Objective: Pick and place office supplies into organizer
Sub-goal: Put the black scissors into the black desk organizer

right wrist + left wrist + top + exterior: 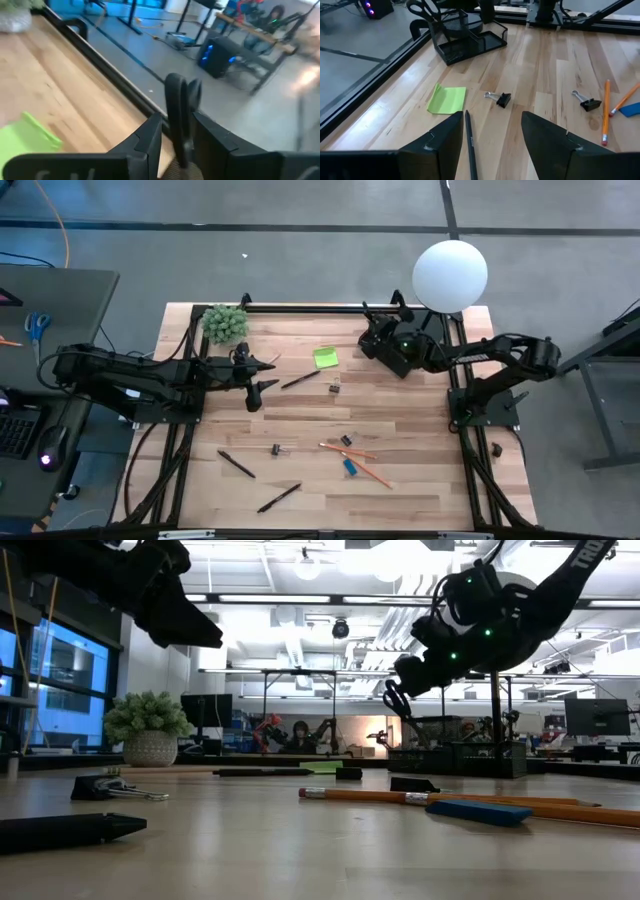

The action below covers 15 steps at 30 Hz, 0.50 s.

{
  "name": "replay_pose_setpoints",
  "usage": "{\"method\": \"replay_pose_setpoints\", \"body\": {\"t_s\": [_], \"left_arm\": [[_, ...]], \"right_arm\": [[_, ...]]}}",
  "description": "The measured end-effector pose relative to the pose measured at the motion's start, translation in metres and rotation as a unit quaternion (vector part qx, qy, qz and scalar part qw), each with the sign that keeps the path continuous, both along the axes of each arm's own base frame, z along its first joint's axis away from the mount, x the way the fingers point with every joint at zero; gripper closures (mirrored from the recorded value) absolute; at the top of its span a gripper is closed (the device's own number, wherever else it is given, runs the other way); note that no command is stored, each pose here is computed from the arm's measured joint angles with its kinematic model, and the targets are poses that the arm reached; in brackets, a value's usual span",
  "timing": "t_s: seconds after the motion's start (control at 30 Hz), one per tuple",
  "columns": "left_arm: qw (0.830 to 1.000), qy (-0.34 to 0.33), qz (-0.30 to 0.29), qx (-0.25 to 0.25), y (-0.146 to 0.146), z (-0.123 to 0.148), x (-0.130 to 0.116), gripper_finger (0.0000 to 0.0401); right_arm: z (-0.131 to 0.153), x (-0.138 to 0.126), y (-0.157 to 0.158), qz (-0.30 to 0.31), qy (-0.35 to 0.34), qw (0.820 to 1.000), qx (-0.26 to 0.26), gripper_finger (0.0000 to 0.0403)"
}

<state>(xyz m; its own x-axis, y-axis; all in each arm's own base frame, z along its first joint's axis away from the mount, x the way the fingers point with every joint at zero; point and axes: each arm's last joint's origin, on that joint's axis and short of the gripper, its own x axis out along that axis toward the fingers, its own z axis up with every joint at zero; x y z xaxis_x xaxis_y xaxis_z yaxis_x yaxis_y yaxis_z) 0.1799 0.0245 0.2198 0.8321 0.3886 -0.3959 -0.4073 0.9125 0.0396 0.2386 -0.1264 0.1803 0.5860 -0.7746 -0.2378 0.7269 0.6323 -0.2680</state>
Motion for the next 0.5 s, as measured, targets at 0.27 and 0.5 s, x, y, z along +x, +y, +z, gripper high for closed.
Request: {"method": "replay_pose_setpoints", "body": {"t_s": [0.27,0.5], "left_arm": [[1.000,0.001,0.000,0.000,0.000,0.000,0.000,0.0213],[1.000,0.002,0.000,0.000,0.000,0.000,0.000,0.0213]], "right_arm": [[0.000,-0.005,-0.009,-0.036,-0.004,0.999,0.001,0.0304],[0.000,-0.007,-0.011,-0.032,0.005,0.999,-0.004,0.0309]]}}
